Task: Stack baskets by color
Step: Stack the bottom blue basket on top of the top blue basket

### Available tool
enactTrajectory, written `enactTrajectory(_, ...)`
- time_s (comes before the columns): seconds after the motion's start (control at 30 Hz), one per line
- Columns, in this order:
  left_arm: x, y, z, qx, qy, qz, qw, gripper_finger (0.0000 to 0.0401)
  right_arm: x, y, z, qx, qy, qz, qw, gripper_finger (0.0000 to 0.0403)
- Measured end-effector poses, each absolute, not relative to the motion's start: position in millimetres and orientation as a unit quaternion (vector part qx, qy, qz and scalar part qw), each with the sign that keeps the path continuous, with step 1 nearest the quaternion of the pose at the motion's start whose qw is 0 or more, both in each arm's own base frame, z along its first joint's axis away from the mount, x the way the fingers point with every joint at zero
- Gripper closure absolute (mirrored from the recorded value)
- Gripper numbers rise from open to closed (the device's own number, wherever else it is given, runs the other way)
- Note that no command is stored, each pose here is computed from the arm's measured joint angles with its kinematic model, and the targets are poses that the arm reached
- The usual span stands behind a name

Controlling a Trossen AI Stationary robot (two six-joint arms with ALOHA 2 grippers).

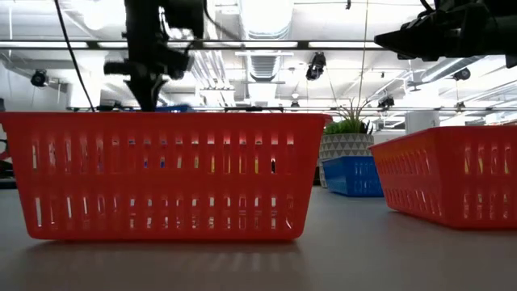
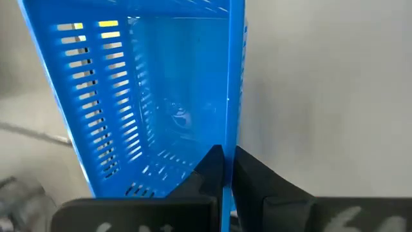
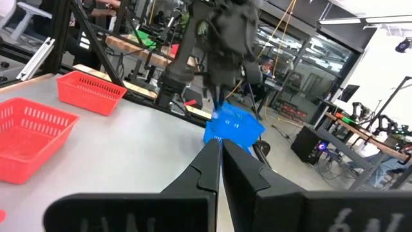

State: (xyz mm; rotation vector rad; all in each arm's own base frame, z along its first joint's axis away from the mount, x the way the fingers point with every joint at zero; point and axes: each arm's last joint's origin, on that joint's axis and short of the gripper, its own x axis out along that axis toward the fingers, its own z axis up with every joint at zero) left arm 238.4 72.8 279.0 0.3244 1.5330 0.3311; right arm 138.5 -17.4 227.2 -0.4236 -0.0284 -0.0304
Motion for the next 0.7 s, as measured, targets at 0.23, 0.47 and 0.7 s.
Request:
enactTrajectory(0.23, 240.7, 99.7, 260.7, 0.115, 0.722, 0.161, 0.663, 0.0400, 138.5, -17.4, 227.0, -0.210, -0.014, -0.015, 0.977, 0.0394)
enactTrajectory(0.47, 235.1, 101.9, 262.3, 0.110, 0.726, 0.168, 0.658, 0.0400, 138.6, -17.4, 226.4, -0.205, -0.010, -0.014, 0.979, 0.0394)
enactTrajectory(0.7, 222.2, 99.2, 265.0, 0.106, 0.705, 0.187, 0.676, 0.0400, 138.6, -17.4, 226.2, -0.196, -0.009, -0.014, 0.980, 0.0394)
